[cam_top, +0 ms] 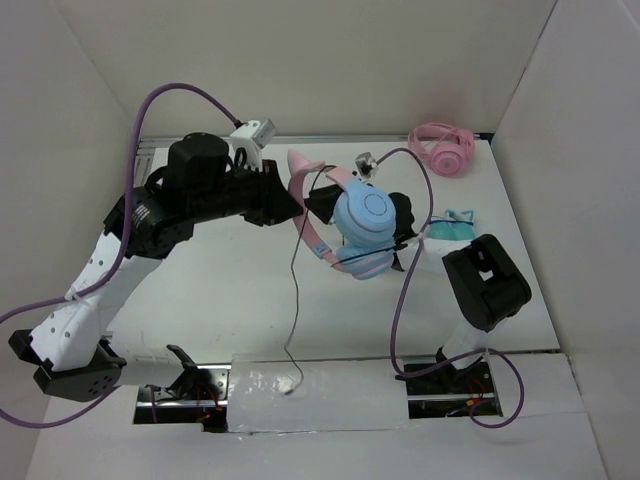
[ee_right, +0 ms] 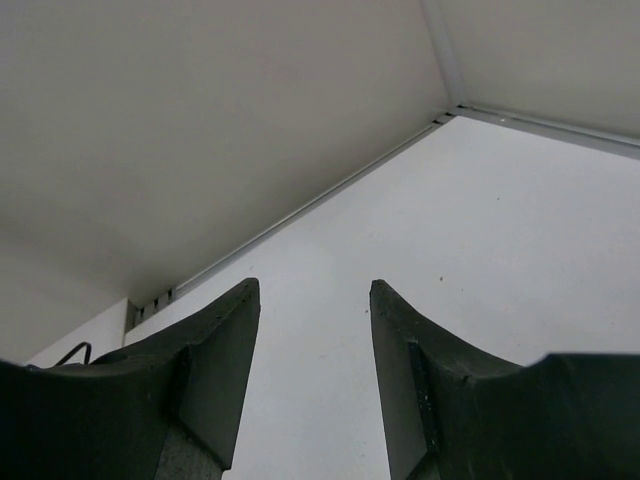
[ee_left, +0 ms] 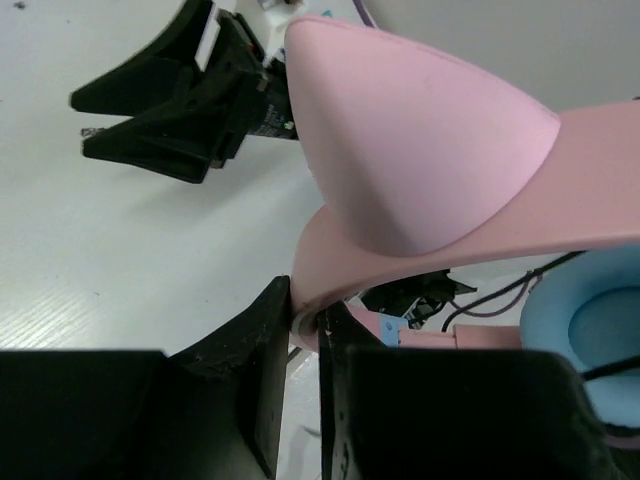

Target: Wrap the headphones

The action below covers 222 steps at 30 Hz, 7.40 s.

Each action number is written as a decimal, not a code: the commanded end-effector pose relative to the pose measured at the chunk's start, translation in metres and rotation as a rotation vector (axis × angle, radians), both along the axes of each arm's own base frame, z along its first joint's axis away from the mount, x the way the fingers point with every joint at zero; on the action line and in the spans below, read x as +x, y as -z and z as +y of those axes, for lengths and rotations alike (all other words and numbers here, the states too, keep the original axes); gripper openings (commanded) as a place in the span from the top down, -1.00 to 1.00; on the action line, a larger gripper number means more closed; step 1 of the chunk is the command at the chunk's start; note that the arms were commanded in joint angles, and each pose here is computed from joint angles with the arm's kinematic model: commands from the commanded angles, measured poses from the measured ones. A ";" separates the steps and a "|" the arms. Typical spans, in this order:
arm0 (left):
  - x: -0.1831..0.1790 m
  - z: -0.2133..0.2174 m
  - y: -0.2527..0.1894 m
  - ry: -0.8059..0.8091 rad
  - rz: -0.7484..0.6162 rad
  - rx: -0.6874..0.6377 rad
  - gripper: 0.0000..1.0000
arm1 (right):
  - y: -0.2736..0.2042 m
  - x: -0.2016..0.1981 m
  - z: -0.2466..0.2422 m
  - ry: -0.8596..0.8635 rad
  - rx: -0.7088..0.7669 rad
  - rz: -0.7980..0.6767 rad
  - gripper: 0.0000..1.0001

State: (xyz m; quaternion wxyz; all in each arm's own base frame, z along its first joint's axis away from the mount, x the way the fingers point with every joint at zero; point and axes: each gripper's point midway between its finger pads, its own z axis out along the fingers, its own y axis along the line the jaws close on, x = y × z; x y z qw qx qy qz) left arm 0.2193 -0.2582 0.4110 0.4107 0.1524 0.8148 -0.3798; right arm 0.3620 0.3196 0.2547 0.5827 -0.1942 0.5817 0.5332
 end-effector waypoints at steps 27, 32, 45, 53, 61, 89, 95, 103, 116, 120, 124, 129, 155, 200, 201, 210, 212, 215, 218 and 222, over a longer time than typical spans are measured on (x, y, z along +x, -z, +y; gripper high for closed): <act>0.037 0.028 -0.088 -0.209 -0.193 0.001 1.00 | 0.010 -0.130 -0.095 0.304 -0.046 0.075 -0.99; 0.040 0.027 -0.089 -0.209 -0.199 -0.002 1.00 | 0.055 -0.135 -0.073 0.374 -0.213 0.029 -0.99; 0.034 0.025 -0.084 -0.187 -0.187 -0.009 1.00 | 0.100 -0.167 -0.056 0.441 -0.326 0.066 -0.99; 0.035 0.016 -0.084 -0.139 -0.217 -0.013 1.00 | 0.100 -0.150 -0.047 0.521 -0.349 0.061 -0.99; 0.041 0.016 -0.091 -0.157 -0.229 -0.015 1.00 | 0.105 -0.146 -0.001 0.402 -0.383 0.027 -0.99; 0.028 0.039 -0.098 -0.203 -0.292 -0.031 1.00 | 0.139 -0.072 -0.083 0.580 -0.327 0.270 1.00; 0.036 0.053 -0.102 -0.298 -0.311 -0.029 1.00 | 0.149 -0.045 -0.162 0.689 -0.283 0.366 1.00; 0.023 0.042 -0.128 -0.205 -0.383 -0.114 1.00 | 0.162 -0.021 -0.172 0.703 -0.313 0.425 1.00; -0.006 -0.004 -0.066 0.149 -0.353 -0.086 1.00 | 0.113 0.015 -0.119 0.392 -0.334 0.295 1.00; -0.017 -0.016 -0.029 0.257 -0.328 -0.059 1.00 | 0.102 0.033 -0.125 0.425 -0.449 0.284 1.00; 0.001 -0.011 0.011 0.138 -0.268 0.061 1.00 | 0.061 0.070 -0.154 0.569 -0.519 0.275 1.00; 0.022 0.001 0.084 -0.045 -0.090 0.257 1.00 | 0.021 0.088 -0.198 0.702 -0.566 0.285 1.00; 0.071 0.019 0.224 -0.346 0.273 0.709 1.00 | -0.034 -0.006 -0.098 0.487 -0.777 0.351 1.00; 0.129 0.053 0.265 -0.659 0.831 0.190 1.00 | 0.172 -0.060 -0.021 0.258 -0.862 0.915 1.00; 0.130 0.054 0.267 -0.663 0.842 0.185 1.00 | 0.174 -0.060 -0.019 0.252 -0.863 0.921 0.95; 0.135 0.052 0.291 -0.682 0.917 0.193 1.00 | 0.180 -0.060 -0.017 0.254 -0.906 0.930 0.75; 0.135 0.052 0.296 -0.685 0.930 0.203 1.00 | 0.184 -0.057 -0.022 0.289 -0.936 0.938 0.84; 0.134 0.053 0.306 -0.680 0.951 0.211 1.00 | 0.194 -0.059 -0.027 0.301 -0.977 0.963 0.85; 0.134 0.054 0.313 -0.680 0.964 0.217 1.00 | 0.200 -0.060 -0.029 0.302 -1.003 0.980 0.72; 0.134 0.055 0.320 -0.677 0.979 0.224 1.00 | 0.205 -0.060 -0.029 0.307 -1.012 0.989 0.61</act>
